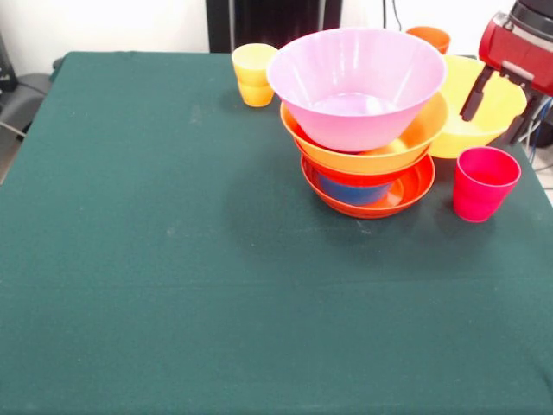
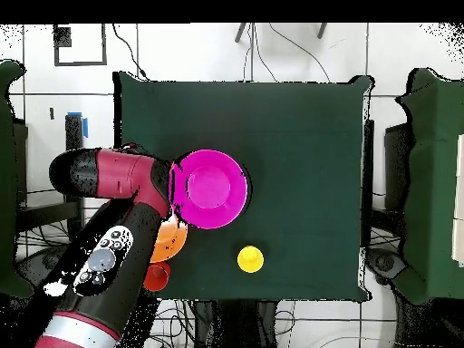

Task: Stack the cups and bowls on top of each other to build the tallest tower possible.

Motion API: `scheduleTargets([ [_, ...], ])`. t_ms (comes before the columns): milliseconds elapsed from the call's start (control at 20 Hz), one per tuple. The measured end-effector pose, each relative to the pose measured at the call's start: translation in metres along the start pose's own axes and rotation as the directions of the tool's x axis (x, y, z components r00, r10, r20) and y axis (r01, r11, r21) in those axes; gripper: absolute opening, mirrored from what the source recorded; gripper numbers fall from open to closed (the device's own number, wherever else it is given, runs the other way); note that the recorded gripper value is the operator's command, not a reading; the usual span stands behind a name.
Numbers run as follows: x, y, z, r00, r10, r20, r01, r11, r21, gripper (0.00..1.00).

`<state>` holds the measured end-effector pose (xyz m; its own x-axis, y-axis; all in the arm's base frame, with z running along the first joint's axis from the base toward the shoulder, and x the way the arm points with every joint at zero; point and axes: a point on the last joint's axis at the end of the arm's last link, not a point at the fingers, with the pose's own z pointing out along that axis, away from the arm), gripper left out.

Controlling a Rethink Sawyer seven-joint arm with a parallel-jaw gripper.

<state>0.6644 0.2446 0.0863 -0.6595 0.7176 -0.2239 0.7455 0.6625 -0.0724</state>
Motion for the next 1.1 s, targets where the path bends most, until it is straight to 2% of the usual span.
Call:
scheduleTargets([
  [300, 0.012, -0.002, 0.01, 0.9998, 0.009, -0.019, -0.009, 0.9999, 0.014, 1.0],
  [650, 0.03, -0.004, 0.011, 0.9971, 0.058, -0.049, -0.057, 0.9981, 0.021, 1.0],
  [850, 0.04, -0.005, 0.01, 0.9915, 0.103, -0.08, -0.1, 0.9944, 0.034, 1.0],
  [900, 0.043, -0.006, 0.009, 0.9871, 0.128, -0.097, -0.124, 0.9914, 0.041, 1.0],
  [1000, 0.045, -0.007, 0.009, 0.9837, 0.144, -0.108, -0.14, 0.9891, 0.045, 1.0],
  [1050, 0.048, -0.008, 0.008, 0.9772, 0.172, -0.125, -0.166, 0.9846, 0.053, 1.0],
  [1100, 0.049, -0.009, 0.008, 0.9751, 0.18, -0.13, -0.174, 0.9831, 0.056, 1.0],
])
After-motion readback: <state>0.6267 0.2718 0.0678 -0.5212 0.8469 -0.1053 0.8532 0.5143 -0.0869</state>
